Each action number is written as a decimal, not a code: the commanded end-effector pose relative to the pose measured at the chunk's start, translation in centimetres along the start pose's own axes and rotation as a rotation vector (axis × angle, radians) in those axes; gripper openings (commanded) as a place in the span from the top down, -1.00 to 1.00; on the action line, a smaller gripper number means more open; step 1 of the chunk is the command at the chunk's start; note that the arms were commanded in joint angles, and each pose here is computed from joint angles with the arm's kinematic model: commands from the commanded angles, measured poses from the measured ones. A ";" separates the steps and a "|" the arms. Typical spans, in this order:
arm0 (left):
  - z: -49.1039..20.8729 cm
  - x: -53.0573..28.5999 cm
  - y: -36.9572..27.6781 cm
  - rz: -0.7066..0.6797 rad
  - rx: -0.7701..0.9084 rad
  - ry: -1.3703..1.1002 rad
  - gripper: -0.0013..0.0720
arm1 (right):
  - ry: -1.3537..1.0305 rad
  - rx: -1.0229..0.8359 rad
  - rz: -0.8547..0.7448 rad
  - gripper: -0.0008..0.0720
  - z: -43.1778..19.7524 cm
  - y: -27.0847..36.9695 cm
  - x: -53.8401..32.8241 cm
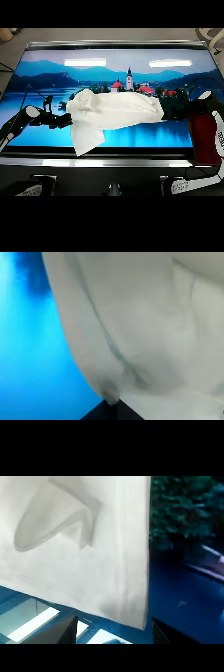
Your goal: Fold the shirts.
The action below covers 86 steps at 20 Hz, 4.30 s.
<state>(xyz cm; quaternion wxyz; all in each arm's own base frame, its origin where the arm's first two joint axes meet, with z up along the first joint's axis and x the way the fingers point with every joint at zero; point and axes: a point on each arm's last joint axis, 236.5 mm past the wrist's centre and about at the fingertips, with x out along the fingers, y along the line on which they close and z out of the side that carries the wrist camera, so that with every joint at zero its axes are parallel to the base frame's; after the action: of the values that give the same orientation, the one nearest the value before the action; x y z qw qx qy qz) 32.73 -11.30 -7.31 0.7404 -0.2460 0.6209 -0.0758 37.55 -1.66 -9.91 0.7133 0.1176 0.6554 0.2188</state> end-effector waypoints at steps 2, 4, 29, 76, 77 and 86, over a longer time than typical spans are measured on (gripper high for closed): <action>0.4 -0.6 -1.4 -0.014 0.041 -0.041 0.89 | -0.029 0.040 0.046 -0.02 0.9 0.4 1.1; 0.8 -1.3 -1.4 -0.016 0.047 -0.063 0.89 | -0.032 0.039 0.042 0.28 0.9 0.4 1.1; -7.0 -67.0 -24.7 -0.448 0.644 -1.715 0.90 | -1.477 -0.680 -0.990 0.93 -8.8 32.1 -56.4; 11.7 -1.3 2.4 0.030 0.103 0.116 0.89 | 0.102 -0.210 -0.264 0.92 5.7 0.3 -1.5; 11.7 -1.3 2.4 0.031 0.099 0.117 0.89 | 0.121 -0.198 -0.255 0.92 5.3 0.4 -1.4; 12.3 -7.7 3.8 0.028 0.059 0.106 -0.15 | 0.250 -0.236 -0.282 -0.24 1.3 0.6 -6.0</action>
<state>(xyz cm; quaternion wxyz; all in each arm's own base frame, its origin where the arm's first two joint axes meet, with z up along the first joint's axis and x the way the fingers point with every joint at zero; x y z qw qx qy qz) 43.74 -3.06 -2.89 0.7266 -0.2050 0.6479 -0.1014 40.62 -1.91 -5.78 0.6825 -0.0681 0.6959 0.2127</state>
